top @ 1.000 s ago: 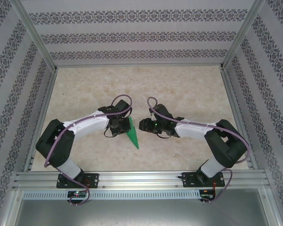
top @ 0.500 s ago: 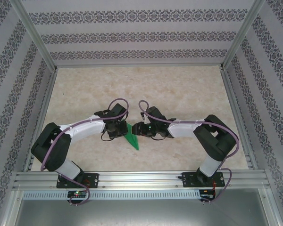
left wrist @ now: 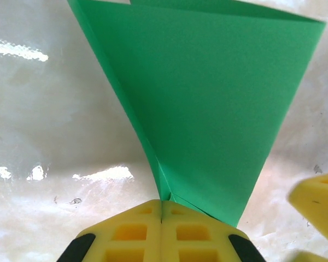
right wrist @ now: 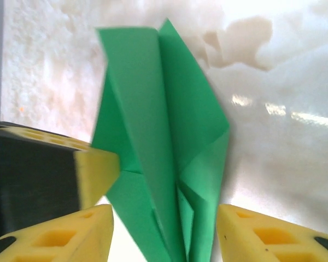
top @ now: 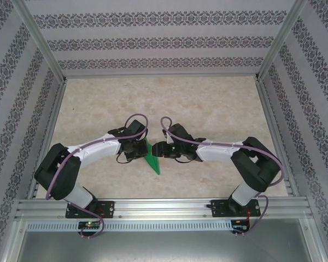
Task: Fold a paper plane with a square sheet of paper (pick it up from the middle)
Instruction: Move a paper plane to the center of the table.
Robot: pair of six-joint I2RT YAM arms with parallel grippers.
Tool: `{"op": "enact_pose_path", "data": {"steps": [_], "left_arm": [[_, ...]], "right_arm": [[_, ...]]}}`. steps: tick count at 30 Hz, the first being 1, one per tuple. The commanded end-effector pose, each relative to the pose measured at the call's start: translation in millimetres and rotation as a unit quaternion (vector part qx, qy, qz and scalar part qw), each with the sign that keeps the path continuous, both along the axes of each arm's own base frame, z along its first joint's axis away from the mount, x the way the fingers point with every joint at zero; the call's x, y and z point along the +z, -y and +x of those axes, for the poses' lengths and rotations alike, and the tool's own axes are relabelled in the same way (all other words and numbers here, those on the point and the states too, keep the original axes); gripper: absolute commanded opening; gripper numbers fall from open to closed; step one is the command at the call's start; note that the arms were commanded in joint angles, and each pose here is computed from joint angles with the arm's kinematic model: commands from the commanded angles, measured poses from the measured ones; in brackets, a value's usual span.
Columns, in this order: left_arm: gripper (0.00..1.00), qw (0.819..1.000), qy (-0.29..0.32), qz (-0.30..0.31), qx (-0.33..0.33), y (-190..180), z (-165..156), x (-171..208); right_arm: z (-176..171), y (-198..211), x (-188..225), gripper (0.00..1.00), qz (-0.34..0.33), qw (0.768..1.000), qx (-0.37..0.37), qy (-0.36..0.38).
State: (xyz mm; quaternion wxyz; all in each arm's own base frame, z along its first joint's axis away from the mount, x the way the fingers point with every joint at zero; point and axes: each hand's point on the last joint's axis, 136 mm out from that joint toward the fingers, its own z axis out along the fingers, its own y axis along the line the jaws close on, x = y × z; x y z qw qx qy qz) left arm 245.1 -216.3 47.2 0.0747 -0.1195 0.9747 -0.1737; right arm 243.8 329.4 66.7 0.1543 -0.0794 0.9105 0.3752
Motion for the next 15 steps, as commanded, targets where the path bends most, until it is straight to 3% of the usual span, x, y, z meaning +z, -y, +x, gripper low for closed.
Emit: {"op": "enact_pose_path", "data": {"steps": [1, 15], "left_arm": [[0.01, 1.000, 0.021, -0.019, -0.006, 4, 7, 8], [0.01, 0.999, 0.021, -0.024, -0.010, 5, 7, 9]], "right_arm": [[-1, 5, 5, 0.54, -0.010, 1.000, 0.001, 0.024], [-16, -24, -8, 0.54, -0.004, 0.999, 0.042, 0.019]]}}
